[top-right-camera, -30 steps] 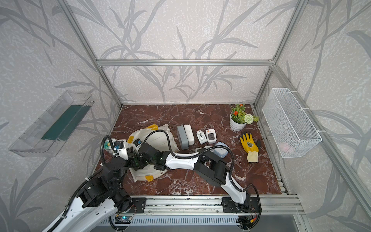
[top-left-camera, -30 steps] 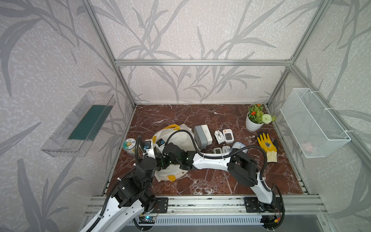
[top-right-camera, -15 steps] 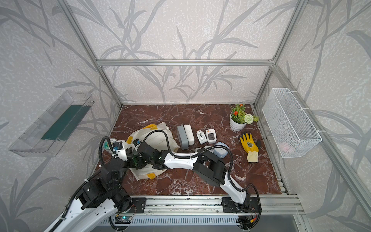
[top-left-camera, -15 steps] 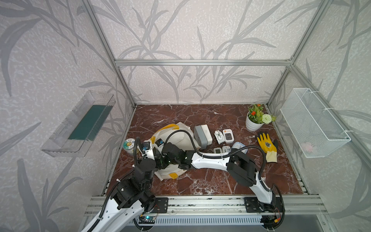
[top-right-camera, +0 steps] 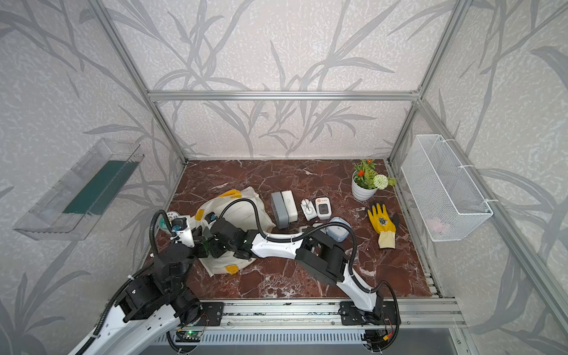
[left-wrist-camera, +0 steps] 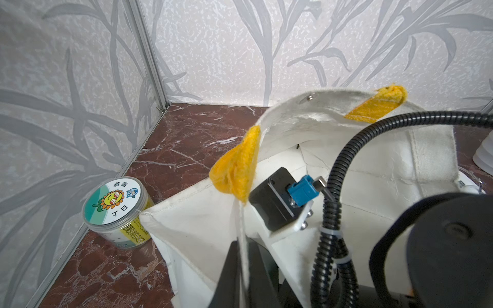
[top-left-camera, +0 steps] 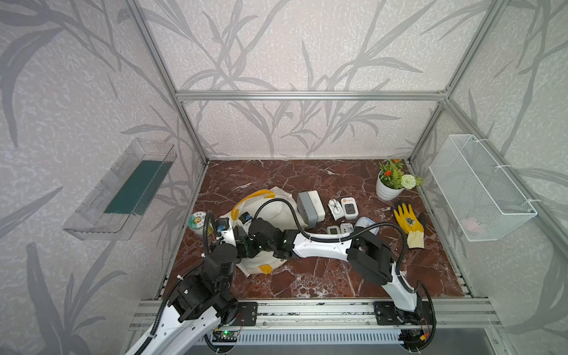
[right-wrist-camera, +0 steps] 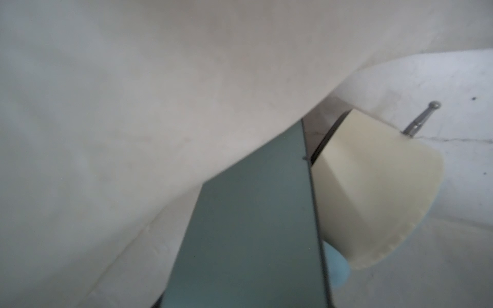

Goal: Take the alarm clock out of the canvas bag
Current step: Pick up the alarm from the canvas bag.

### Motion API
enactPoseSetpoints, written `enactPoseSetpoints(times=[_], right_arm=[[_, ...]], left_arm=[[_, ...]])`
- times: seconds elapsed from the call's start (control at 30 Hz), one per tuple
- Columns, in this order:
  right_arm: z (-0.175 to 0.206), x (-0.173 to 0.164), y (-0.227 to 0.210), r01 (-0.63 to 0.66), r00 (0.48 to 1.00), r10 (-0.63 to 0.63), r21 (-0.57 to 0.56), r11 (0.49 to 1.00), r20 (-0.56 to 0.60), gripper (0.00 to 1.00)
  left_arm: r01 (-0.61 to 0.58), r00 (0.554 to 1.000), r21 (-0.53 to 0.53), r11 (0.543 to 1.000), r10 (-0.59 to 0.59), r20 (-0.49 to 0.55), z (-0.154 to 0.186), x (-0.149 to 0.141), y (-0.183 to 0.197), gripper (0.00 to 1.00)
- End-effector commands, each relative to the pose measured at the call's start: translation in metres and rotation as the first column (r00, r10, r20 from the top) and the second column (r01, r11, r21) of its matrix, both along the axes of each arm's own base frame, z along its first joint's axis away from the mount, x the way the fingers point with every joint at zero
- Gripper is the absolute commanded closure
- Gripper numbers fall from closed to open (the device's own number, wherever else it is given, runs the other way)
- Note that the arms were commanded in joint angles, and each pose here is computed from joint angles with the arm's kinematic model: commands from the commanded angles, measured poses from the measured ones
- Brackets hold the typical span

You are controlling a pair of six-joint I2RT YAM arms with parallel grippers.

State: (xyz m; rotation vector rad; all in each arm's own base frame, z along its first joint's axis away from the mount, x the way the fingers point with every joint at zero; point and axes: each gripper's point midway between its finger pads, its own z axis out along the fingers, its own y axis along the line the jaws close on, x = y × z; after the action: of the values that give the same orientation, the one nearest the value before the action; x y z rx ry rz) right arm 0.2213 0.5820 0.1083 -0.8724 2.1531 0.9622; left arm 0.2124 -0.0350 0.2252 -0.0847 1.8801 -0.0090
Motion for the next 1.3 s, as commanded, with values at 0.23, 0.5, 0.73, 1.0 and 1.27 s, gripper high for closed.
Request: enactPoseSetpoints(times=[0.23,0.5,0.73,1.0,1.27], right_arm=[[0.013,0.003,-0.005,0.007,1.0,-0.008,0.021,1.0,0.022,0.59],[0.022,0.001,-0.006,-0.001,1.0,-0.001,0.04,0.999,0.031,0.66],[0.038,0.001,-0.01,-0.001,0.999,-0.002,0.061,0.998,0.049,0.7],[0.06,-0.001,-0.014,-0.021,0.998,0.015,0.094,0.995,0.057,0.71],[0.076,-0.004,-0.021,-0.033,0.998,0.026,0.116,0.993,0.061,0.71]], left_arm=[[-0.048,0.999,0.003,0.999,0.048,0.003,0.001,-0.002,0.01,1.0],[-0.087,0.996,0.017,0.996,0.087,-0.005,0.0,-0.003,0.016,1.0],[-0.141,0.99,0.05,0.989,0.142,-0.017,0.001,-0.004,0.026,1.0],[-0.214,0.977,0.064,0.975,0.214,-0.002,0.003,-0.007,0.039,1.0],[-0.261,0.965,0.076,0.962,0.262,0.002,0.004,-0.012,0.049,1.0]])
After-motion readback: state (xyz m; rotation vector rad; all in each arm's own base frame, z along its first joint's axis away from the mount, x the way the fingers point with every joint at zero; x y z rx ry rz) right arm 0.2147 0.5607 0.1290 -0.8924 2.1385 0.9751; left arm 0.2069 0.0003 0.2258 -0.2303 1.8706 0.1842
